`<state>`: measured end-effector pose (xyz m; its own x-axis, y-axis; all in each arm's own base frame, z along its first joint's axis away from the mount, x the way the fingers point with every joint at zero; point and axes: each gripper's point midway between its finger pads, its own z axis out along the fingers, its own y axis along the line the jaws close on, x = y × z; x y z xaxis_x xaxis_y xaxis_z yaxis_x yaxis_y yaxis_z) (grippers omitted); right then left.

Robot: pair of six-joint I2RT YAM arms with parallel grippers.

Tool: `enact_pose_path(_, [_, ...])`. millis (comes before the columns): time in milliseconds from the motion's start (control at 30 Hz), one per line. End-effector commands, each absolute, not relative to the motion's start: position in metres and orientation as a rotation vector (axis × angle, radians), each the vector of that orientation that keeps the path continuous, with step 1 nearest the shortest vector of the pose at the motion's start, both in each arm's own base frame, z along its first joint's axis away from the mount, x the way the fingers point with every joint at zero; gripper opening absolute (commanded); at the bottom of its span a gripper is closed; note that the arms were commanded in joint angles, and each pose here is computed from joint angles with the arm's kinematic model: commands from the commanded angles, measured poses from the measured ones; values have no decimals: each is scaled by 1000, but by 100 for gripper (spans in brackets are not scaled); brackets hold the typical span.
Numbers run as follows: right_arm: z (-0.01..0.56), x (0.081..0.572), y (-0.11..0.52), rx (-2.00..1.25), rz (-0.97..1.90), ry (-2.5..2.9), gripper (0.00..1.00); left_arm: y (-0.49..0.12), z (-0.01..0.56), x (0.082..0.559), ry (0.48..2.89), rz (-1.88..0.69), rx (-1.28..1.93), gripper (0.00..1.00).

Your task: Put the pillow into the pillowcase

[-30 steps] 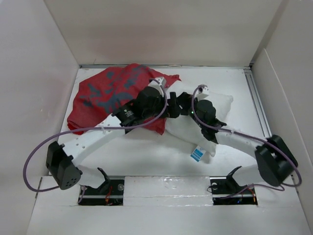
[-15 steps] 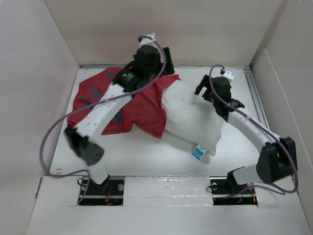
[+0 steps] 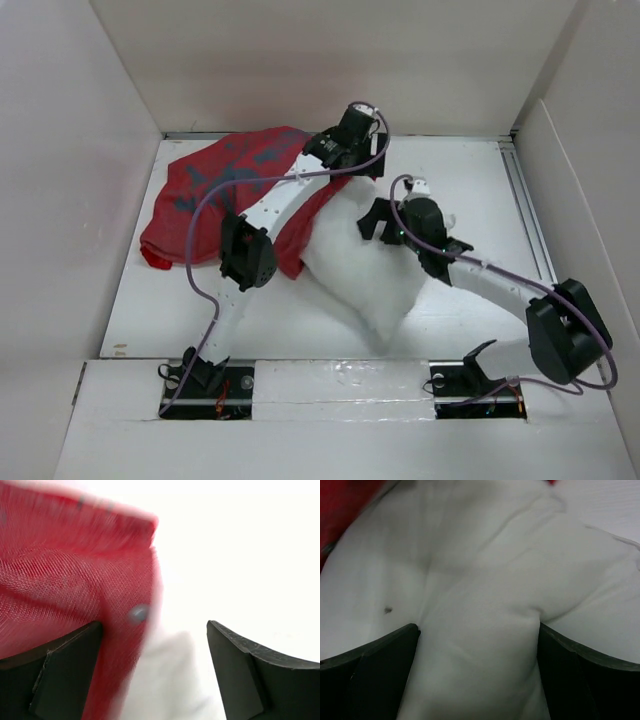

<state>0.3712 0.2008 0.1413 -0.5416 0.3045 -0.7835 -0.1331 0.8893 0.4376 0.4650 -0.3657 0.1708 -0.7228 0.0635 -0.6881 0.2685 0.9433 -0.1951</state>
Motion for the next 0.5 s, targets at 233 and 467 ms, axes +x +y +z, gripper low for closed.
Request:
enact_pose_path(233, [141,252,341,-263,1211,2136,100,-374,233,433,2243,-549,306,82])
enact_pose_path(467, [181,285,277,-158,947,1959,100,-286,287,358,2123,-277,-22,87])
